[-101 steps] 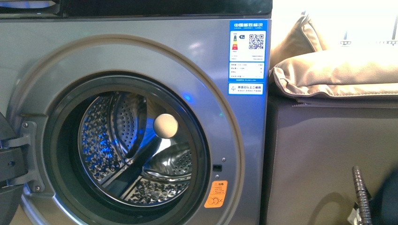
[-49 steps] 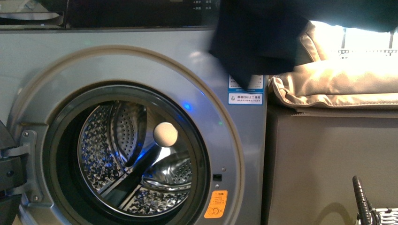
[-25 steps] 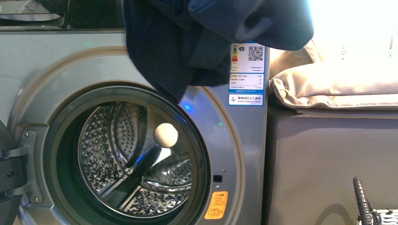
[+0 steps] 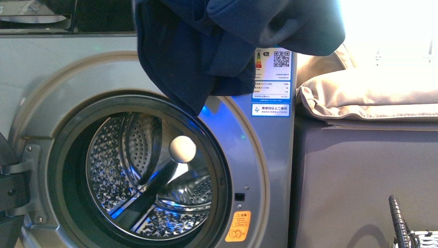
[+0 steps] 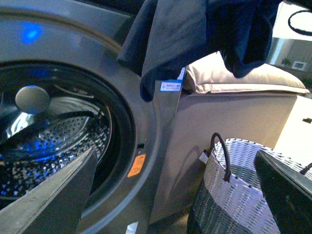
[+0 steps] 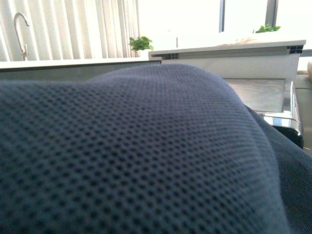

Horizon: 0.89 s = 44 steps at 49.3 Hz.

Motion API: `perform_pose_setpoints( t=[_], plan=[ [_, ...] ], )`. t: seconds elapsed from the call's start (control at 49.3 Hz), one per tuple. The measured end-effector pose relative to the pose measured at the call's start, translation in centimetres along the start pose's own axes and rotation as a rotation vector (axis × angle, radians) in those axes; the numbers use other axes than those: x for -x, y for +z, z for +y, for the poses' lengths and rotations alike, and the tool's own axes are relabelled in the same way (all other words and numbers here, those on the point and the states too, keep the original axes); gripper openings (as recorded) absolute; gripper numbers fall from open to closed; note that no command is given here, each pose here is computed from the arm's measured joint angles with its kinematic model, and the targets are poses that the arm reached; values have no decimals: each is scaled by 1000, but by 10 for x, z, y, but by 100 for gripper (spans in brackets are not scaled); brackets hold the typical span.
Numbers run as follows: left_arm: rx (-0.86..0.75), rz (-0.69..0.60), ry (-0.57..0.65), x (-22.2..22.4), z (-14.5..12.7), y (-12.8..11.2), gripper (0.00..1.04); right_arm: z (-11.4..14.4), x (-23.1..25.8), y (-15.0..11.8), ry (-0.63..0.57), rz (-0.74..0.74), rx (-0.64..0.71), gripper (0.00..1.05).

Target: Put clothes into washing machine

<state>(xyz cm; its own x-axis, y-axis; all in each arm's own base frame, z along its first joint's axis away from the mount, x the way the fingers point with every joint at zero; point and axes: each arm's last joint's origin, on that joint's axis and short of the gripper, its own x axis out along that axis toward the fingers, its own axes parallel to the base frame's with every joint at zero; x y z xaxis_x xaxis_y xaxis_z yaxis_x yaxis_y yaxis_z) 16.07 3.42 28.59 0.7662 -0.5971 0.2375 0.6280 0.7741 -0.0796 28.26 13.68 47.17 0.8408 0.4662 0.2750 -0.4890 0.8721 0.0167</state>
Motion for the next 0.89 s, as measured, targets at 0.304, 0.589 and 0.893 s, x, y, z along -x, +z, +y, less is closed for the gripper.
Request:
perform_pose_setpoints(
  t=[0.304,0.589,0.893],
  plan=[
    [-33,-81,-235,-66,1,69,98,0,0,0,0,0,0,12],
    [0,-95,-388,-125,1,93,98,0,0,0,0,0,0,12],
    [-62,-88,-519,-171,-9,99,98,0,0,0,0,0,0,12]
  ],
)
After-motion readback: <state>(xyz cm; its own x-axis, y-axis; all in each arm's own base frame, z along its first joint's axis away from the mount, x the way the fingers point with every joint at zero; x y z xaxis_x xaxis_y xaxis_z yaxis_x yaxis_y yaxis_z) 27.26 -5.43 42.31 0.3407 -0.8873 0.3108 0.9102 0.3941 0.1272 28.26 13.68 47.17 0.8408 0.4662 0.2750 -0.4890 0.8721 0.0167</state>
